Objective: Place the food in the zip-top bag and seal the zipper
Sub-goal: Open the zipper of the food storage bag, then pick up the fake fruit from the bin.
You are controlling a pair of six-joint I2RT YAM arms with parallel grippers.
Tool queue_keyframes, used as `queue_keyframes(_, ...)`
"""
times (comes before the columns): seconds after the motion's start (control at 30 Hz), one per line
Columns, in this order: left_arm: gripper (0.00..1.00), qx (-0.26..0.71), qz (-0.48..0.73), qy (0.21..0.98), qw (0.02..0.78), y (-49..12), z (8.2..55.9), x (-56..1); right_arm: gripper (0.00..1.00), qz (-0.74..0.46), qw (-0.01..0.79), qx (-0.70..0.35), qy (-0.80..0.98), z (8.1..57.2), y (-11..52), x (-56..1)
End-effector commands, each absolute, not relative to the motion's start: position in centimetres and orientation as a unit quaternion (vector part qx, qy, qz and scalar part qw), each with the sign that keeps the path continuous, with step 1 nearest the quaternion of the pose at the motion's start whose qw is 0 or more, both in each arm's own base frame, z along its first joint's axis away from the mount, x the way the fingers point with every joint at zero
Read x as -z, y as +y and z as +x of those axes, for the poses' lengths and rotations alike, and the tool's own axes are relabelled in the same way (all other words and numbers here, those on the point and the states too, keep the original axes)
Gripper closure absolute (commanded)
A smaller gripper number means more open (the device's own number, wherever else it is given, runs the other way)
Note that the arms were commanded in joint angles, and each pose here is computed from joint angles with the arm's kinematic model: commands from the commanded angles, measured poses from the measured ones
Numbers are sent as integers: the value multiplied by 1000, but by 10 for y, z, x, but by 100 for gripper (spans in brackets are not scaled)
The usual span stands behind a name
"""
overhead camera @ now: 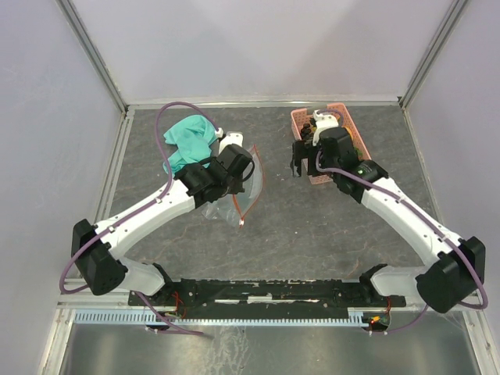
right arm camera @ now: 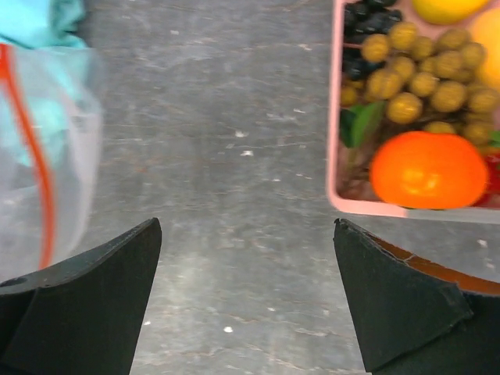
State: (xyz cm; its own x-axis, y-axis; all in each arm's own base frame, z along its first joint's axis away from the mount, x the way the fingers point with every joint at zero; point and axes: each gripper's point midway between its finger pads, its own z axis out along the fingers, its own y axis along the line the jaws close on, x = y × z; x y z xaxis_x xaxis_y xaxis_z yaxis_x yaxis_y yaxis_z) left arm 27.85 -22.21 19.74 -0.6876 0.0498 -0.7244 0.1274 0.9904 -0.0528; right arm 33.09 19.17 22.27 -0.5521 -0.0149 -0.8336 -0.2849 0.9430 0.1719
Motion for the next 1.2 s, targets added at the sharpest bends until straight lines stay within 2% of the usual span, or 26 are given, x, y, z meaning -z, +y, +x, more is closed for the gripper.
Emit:
queue_keyframes(0.0, 97, 73, 56, 898, 430, -230, 291, -227, 1, -87, 459, -59, 882, 355, 148, -220)
queue_keyframes(0.37, 97, 55, 53, 896, 437, -224, 295, -226, 1, -5, 403, 43, 914, 409, 65, -174)
queue_keyframes(0.63, 97, 41, 54, 897, 437, -223, 299, -227, 1, -12, 370, 46, 928, 430, 69, -145)
queue_keyframes(1.17, 97, 48, 51, 901, 429, -227, 298, -224, 2, -29, 317, 66, 946, 430, 66, -99)
